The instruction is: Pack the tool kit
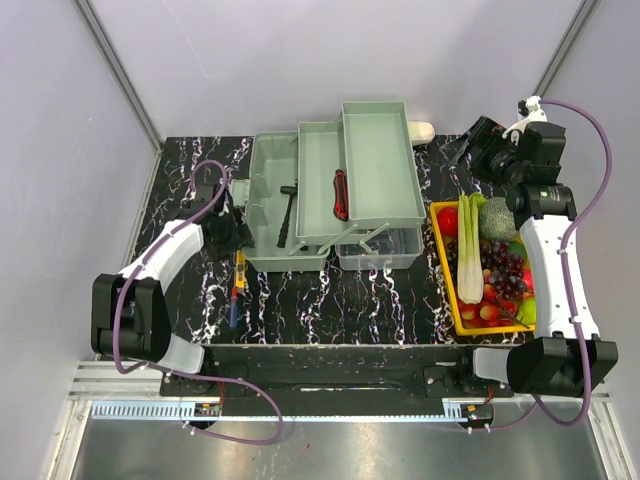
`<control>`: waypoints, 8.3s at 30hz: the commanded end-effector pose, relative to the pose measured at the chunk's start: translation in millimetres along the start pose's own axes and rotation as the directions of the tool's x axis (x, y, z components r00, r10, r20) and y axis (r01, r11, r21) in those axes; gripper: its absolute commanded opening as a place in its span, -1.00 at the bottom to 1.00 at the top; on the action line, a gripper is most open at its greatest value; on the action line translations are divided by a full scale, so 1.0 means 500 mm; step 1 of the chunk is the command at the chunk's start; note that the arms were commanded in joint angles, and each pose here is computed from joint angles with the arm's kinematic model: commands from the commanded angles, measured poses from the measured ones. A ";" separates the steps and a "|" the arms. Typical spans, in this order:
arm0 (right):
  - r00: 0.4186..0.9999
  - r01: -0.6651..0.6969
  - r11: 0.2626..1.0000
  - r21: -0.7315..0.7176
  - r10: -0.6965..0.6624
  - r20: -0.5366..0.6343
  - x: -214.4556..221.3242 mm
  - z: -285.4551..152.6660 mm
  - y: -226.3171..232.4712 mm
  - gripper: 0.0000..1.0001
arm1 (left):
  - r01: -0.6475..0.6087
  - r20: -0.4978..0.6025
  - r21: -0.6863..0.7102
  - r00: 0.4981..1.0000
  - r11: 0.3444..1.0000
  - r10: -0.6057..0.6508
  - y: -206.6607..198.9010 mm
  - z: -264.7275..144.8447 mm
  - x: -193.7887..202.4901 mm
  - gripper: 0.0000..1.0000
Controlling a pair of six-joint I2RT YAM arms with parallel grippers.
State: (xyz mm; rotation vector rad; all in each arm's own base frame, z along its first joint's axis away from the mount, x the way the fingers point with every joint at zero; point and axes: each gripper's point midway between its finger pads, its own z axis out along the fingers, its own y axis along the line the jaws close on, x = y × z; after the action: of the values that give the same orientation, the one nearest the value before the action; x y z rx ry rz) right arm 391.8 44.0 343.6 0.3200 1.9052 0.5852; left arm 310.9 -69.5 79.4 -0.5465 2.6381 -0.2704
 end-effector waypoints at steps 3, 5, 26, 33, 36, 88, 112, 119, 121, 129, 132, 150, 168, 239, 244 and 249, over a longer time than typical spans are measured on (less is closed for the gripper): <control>1.000 0.014 1.000 -0.027 -0.013 0.023 -0.017 -0.004 0.014 0.98 | -0.039 0.184 0.053 0.983 0.998 0.028 -0.036 -0.097 -0.098 0.56; 0.999 0.017 1.000 -0.019 -0.016 0.028 -0.016 -0.007 0.010 0.97 | -0.031 0.261 0.041 0.965 0.999 0.019 -0.028 -0.121 -0.118 0.68; 1.000 -0.025 0.999 0.034 0.026 -0.007 0.021 0.005 -0.024 0.97 | 0.208 -0.038 -0.157 0.976 0.965 -0.217 0.125 -0.041 0.146 0.21; 0.999 -0.037 0.998 0.054 0.038 -0.007 0.018 0.009 -0.030 0.96 | 0.124 -0.091 -0.238 0.985 0.963 -0.149 0.133 -0.014 0.186 0.17; 0.999 -0.034 0.997 0.062 0.034 -0.001 0.011 0.008 -0.030 0.96 | 0.111 -0.114 -0.280 0.982 0.953 -0.148 0.149 -0.001 0.198 0.04; 0.941 -0.004 0.617 -0.787 -0.263 -0.212 0.218 -0.016 0.449 0.93 | -0.098 0.114 0.939 0.993 0.329 -0.029 -0.613 -0.546 -0.129 -1.00; 0.946 -0.035 0.689 -0.724 -0.212 -0.247 0.221 0.014 0.441 -1.00 | -0.095 0.100 0.915 0.995 0.393 0.006 -0.655 -0.493 -0.117 0.01; 0.967 0.070 0.925 -0.372 -0.155 -0.203 0.206 0.101 0.315 -1.00 | -0.100 0.282 0.619 0.954 0.779 -0.101 -0.486 -0.385 -0.211 0.42; 0.966 0.116 0.962 -0.246 -0.167 -0.198 0.207 0.120 0.264 -1.00 | -0.083 0.307 0.574 0.944 0.814 -0.121 -0.436 -0.372 -0.230 0.47; 0.921 0.259 0.966 -0.003 -0.248 -0.299 0.255 0.148 0.139 -1.00 | -0.024 0.386 0.390 0.912 0.920 -0.140 -0.279 -0.342 -0.272 0.74; 0.913 0.291 0.954 0.071 -0.255 -0.317 0.256 0.158 0.107 -0.97 | 0.006 0.399 0.327 0.906 0.945 -0.144 -0.238 -0.327 -0.279 0.84; 0.913 0.333 0.924 0.186 -0.267 -0.307 0.202 0.148 0.091 0.10 | 0.123 0.416 0.127 0.894 0.984 -0.165 -0.114 -0.257 -0.324 0.98; 0.954 0.291 0.945 0.147 -0.274 -0.124 0.101 0.054 0.144 0.26 | 0.448 0.186 0.096 0.869 0.889 -0.458 0.008 0.043 -0.376 0.58; 0.934 0.102 0.756 -0.647 -0.297 -0.200 0.212 -0.024 0.400 0.99 | -0.137 0.508 0.272 0.861 0.953 -0.021 -0.144 -0.347 -0.447 -1.00; 0.930 0.099 0.689 -0.718 -0.321 -0.179 0.225 -0.027 0.441 0.99 | -0.307 0.525 0.520 0.851 0.797 -0.015 -0.298 -0.452 -0.367 -1.00; 0.930 0.062 0.642 -0.764 -0.316 -0.190 0.236 -0.029 0.481 0.99 | -0.362 0.493 0.699 0.869 0.617 -0.049 -0.421 -0.518 -0.284 -1.00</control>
State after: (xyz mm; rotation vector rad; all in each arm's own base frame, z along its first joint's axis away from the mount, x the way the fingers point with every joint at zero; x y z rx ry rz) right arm 328.4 278.7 360.8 -0.4743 1.8718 1.1683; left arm 405.2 -122.9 364.5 -0.1767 1.9907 -0.7613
